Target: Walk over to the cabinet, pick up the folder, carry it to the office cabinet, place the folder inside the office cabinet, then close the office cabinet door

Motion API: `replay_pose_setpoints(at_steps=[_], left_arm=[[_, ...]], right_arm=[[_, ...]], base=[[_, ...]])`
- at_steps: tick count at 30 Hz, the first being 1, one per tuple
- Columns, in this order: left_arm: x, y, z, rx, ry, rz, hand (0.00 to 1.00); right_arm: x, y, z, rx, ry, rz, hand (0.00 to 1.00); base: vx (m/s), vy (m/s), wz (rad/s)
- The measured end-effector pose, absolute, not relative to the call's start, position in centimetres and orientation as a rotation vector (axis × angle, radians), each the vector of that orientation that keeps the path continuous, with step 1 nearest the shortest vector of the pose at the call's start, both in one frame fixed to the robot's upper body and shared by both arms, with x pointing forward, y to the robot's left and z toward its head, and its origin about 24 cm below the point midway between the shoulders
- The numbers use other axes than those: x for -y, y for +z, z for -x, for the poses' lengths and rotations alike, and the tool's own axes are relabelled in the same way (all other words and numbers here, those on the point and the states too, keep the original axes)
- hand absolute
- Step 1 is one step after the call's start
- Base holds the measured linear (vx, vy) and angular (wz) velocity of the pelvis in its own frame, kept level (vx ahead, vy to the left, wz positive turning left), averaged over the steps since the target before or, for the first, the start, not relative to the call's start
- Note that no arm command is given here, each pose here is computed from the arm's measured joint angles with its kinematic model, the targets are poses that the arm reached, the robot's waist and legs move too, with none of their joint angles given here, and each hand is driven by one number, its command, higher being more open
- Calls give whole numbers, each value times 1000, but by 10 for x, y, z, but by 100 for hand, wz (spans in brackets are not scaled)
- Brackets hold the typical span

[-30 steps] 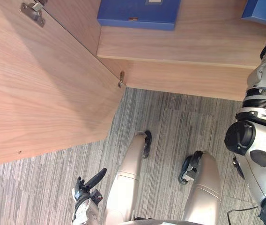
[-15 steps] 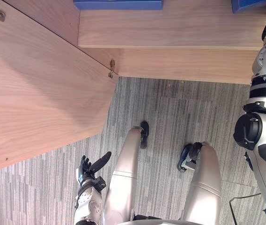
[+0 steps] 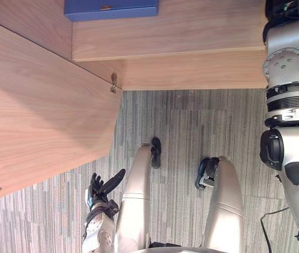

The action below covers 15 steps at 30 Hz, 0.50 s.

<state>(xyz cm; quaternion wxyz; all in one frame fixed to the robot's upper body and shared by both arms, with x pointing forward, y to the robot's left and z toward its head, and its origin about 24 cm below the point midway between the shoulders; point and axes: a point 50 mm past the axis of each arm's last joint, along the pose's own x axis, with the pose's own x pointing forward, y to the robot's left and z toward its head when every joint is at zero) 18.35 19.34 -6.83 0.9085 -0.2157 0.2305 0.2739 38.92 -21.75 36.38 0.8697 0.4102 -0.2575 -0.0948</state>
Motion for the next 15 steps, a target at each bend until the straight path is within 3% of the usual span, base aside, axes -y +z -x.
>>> replay_pose_setpoints(at_steps=[8,15], left_arm=[[-193,-50,-189,-387,491,446,100],[-195,-41,-186,-346,443,398,100]], right_arm=[[219,343,-406,376,-218,-195,100],[232,340,-406,328,-205,164,100]], base=[[-9,0,-11],[-23,7,-8]])
